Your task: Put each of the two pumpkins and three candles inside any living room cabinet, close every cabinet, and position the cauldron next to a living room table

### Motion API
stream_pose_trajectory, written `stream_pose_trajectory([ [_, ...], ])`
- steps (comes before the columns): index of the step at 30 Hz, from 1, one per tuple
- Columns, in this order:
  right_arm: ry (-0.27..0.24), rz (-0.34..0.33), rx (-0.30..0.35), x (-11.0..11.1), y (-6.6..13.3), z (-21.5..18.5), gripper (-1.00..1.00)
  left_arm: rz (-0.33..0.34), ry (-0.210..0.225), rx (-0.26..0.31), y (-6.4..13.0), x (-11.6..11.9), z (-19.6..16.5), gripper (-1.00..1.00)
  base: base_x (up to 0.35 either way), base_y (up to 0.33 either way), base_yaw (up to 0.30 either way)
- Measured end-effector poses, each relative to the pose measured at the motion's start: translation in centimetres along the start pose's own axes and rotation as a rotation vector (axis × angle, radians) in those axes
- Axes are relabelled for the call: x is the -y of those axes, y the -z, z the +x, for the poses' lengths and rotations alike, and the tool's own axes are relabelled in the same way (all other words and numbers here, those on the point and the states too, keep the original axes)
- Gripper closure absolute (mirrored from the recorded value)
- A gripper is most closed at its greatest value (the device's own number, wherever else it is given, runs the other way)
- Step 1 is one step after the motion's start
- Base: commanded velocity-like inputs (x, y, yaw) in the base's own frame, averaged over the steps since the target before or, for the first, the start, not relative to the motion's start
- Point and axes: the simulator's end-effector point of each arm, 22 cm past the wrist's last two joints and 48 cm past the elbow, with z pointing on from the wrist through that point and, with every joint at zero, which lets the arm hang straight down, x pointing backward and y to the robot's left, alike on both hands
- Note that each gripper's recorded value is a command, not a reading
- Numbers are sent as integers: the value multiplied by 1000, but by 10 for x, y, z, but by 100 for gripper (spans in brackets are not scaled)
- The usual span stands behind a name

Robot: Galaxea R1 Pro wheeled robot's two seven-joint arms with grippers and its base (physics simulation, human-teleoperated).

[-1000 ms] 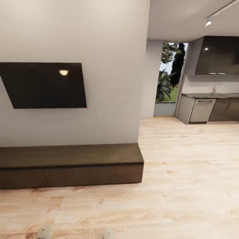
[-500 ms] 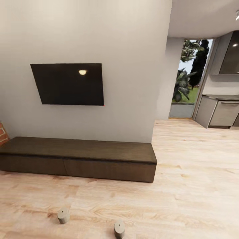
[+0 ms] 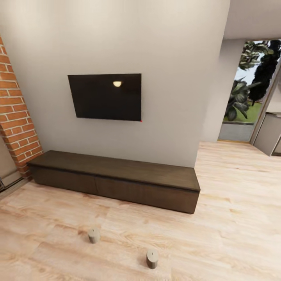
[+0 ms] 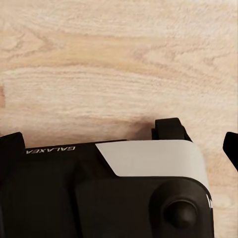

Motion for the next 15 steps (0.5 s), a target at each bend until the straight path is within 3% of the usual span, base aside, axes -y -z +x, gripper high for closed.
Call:
stream_pose_trajectory([
  [6, 1, 1, -4, 0, -1, 2, -100, 1, -7, -34, 0, 1, 24, -100, -240, -84, 281],
  [15, 1, 1, -9, 0, -2, 4, -100, 6, -13, -39, 0, 4, 32, -100, -212, -152, 281],
])
